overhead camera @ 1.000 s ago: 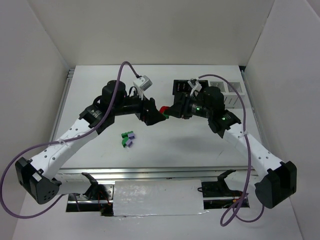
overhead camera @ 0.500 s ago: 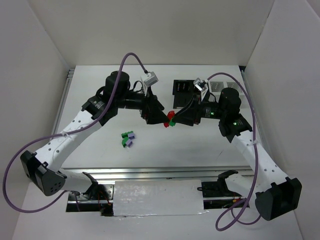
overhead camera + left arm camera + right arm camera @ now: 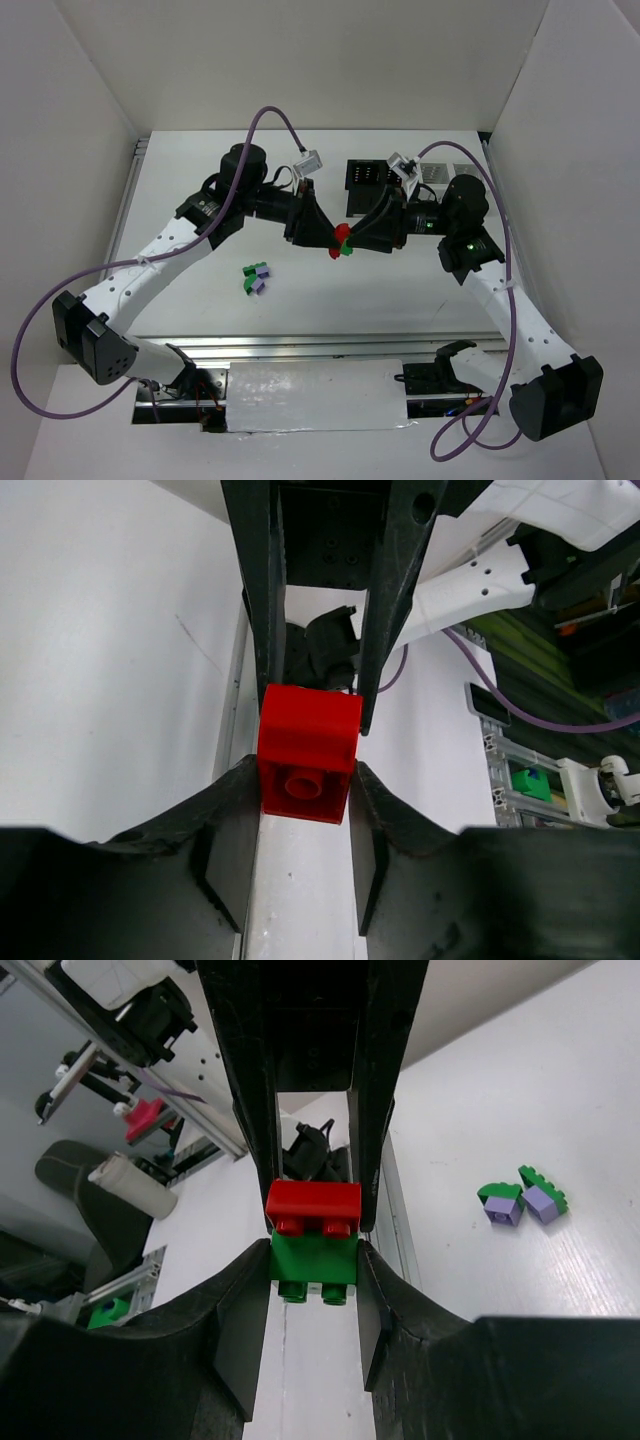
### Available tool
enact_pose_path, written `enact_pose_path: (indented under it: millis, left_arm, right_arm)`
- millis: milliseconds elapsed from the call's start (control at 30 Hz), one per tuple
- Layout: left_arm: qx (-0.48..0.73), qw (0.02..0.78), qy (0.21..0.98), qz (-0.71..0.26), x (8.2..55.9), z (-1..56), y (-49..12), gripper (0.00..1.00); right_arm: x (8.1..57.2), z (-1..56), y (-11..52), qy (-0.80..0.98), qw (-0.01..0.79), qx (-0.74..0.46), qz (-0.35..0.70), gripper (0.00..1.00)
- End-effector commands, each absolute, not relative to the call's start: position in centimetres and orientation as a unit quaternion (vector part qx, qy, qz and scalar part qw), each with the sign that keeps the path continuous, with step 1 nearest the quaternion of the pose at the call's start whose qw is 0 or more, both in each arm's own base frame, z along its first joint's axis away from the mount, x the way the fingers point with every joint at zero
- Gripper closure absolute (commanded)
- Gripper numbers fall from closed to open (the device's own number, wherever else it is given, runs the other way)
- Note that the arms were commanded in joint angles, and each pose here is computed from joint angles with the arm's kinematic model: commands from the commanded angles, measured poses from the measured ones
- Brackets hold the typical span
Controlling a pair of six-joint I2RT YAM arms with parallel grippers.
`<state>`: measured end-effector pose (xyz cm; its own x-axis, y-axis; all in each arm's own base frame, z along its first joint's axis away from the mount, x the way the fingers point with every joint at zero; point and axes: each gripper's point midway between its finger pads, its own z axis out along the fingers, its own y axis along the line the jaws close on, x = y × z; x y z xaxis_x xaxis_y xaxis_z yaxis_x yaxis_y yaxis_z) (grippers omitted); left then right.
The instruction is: Sort the legos into containers by color
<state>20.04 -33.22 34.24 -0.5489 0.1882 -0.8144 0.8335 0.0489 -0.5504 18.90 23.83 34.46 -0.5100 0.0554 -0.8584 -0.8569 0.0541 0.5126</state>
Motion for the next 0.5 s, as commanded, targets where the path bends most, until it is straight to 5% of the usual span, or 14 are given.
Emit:
enact_pose_path:
  millis: [0,67,100,133,467]
  left_arm:
    - [0.400,0.284,0.634,-0.598,19.6,35.7,-33.7,0.58]
    - [0.402,0.283,0.631,-0.601,19.6,35.8,-33.8,0.72]
    - [0.404,0.282,0.628,-0.603,19.7,35.9,-33.9,0.90]
    - [0.404,0.283,0.627,-0.603,19.7,36.0,-33.9,0.97]
    - [0.369,0.354,0.644,-0.569,22.5,37.1,-32.7,1.00]
  right_arm:
    - [18.5,36.9,23.7,0.587,0.410,-0.344,0.607,1.00]
    - [18.4,37.1,23.7,0.586,0.410,-0.346,0.607,1.00]
    - [18.5,37.2,23.7,0.585,0.412,-0.347,0.606,1.00]
    - [18.4,37.2,23.7,0.584,0.413,-0.350,0.605,1.00]
    - [19.3,35.0,23.2,0.613,0.418,-0.346,0.574,1.00]
